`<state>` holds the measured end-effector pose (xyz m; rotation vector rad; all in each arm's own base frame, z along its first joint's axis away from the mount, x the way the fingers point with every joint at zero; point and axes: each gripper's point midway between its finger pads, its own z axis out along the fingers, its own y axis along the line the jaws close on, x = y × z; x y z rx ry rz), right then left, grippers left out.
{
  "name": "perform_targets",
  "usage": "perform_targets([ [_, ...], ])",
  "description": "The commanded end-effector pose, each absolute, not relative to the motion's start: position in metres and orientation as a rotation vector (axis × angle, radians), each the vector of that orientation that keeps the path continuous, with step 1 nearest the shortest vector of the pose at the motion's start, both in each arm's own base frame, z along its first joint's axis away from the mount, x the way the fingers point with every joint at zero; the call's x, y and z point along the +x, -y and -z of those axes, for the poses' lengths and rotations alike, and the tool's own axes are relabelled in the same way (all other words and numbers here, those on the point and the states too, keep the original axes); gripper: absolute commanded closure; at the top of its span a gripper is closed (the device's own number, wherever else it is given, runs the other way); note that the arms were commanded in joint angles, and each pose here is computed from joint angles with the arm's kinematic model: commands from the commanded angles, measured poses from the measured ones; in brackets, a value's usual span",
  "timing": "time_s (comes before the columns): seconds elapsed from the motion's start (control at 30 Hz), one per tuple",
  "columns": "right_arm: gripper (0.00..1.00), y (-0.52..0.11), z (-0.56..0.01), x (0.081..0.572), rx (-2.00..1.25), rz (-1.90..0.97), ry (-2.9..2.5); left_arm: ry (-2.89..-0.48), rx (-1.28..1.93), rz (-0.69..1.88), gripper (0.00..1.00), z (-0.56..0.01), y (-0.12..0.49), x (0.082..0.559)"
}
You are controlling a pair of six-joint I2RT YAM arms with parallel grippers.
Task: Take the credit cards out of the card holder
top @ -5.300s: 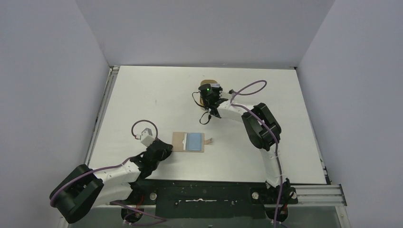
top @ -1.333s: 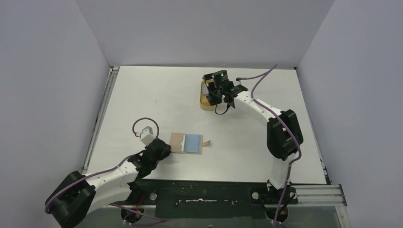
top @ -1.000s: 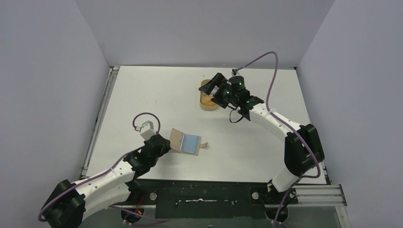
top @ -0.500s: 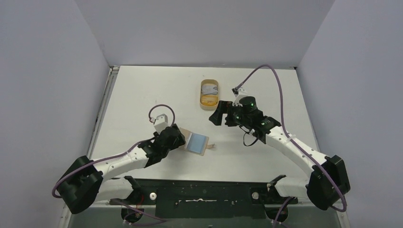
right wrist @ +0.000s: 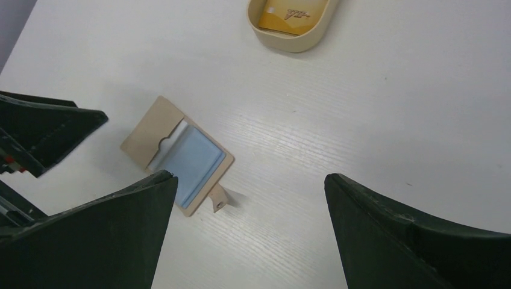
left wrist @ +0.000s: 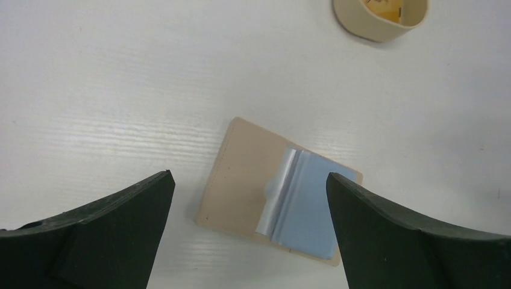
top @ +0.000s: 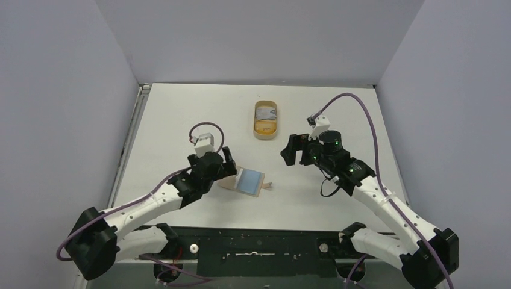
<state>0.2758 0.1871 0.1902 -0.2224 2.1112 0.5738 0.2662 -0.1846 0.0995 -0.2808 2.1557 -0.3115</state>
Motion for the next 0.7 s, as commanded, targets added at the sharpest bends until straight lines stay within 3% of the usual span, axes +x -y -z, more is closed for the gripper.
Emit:
perform_targets([
  [0.0, 0.0, -0.171, -0.204, 0.286, -0.287, -0.475, -2.037, -2.017, -0.157, 0.437, 0.03, -0.164, 0.173, 0.293],
  [0.1, 0.0, -0.164, -0.209, 0.297, -0.279, -0.459, -2.023, -1.962, -0.186, 0.635, 0.03, -0.195, 0.158, 0.308],
  [0.43, 0.0, -0.091, -0.228, 0.351, 0.005, -0.359, -1.952, -1.878, -0.25, 0.682, 0.03, -0.249, 0.104, 0.337],
  [0.67, 0.0, -0.024, -0.223, 0.355, 0.3, -0.182, -1.982, -1.838, -0.253, 0.477, 0.03, -0.262, 0.069, 0.33],
])
